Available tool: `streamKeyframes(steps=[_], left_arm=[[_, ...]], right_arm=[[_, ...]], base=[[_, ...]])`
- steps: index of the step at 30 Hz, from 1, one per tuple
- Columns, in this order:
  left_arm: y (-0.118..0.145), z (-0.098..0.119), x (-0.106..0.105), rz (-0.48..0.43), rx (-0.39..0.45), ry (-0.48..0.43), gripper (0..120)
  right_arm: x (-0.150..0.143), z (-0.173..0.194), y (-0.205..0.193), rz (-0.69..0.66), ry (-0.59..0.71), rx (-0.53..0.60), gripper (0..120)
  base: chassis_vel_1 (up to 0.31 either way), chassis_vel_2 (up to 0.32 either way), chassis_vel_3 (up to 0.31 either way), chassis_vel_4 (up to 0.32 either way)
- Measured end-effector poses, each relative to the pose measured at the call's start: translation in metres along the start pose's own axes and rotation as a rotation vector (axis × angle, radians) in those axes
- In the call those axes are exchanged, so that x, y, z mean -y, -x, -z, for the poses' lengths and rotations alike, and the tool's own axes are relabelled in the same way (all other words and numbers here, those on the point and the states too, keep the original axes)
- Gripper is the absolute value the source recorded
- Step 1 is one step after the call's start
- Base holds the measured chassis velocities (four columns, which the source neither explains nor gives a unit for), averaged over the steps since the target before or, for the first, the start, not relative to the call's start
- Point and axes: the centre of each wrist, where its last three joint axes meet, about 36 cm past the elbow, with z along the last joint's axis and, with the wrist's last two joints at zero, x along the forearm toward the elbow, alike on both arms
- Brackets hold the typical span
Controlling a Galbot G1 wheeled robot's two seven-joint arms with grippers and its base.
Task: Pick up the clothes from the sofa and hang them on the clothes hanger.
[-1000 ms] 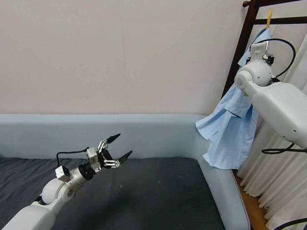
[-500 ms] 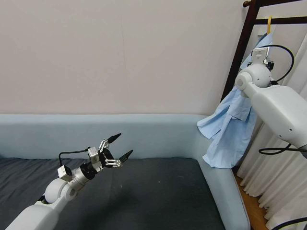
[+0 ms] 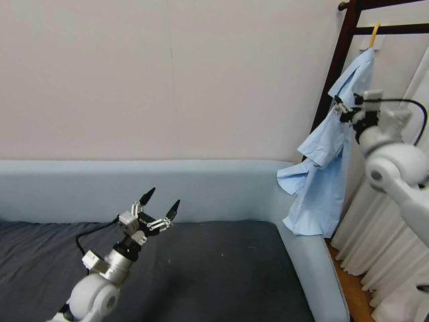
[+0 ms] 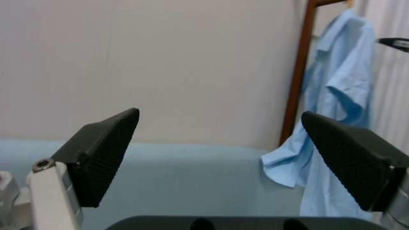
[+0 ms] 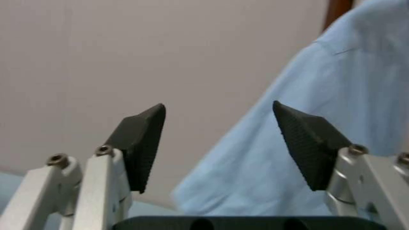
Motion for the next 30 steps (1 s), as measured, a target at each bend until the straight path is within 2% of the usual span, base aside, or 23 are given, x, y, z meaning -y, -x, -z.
streamKeyframes(steps=[2,4,5,7,10,11,12,13,15,30], left_arm=[[-0.005,-0.006,0.013,0.078,-0.016,-0.025,100],[-0.012,-0.016,0.028,0.169,-0.011,-0.024,100],[-0.012,-0.016,0.028,0.169,-0.011,-0.024,100],[-0.022,-0.026,0.041,0.227,0.028,-0.031,100],[-0.028,-0.030,0.046,0.237,0.032,-0.030,100],[-0.037,-0.035,0.053,0.243,0.031,-0.025,100],[-0.065,-0.050,0.072,0.264,-0.017,-0.007,100],[-0.084,-0.057,0.085,0.283,-0.049,-0.001,100],[-0.094,-0.059,0.093,0.287,-0.066,0.003,100],[-0.095,-0.058,0.095,0.277,-0.068,0.008,100]], right_arm=[[-0.017,-0.031,-0.035,0.048,0.045,-0.004,79],[-0.037,-0.078,-0.081,0.036,0.071,-0.005,89],[-0.037,-0.078,-0.081,0.036,0.071,-0.005,89],[-0.059,-0.116,-0.123,-0.015,0.058,-0.012,98],[-0.073,-0.131,-0.144,-0.040,0.050,-0.033,99],[-0.088,-0.142,-0.163,-0.071,0.033,-0.054,100],[-0.132,-0.148,-0.203,-0.196,-0.043,-0.097,100],[-0.165,-0.141,-0.228,-0.288,-0.054,-0.131,100],[-0.183,-0.137,-0.246,-0.329,-0.040,-0.162,100],[-0.188,-0.136,-0.252,-0.338,-0.025,-0.168,100]], base=[[0.000,0.000,0.000,0.000],[0.000,0.000,0.000,0.000],[0.000,0.000,0.000,0.000],[0.000,0.000,0.000,0.000],[0.000,0.000,0.000,0.000],[0.000,0.000,0.000,0.000],[0.000,0.000,0.000,0.000],[0.000,0.000,0.000,0.000],[0.000,0.000,0.000,0.000],[0.000,0.000,0.000,0.000]])
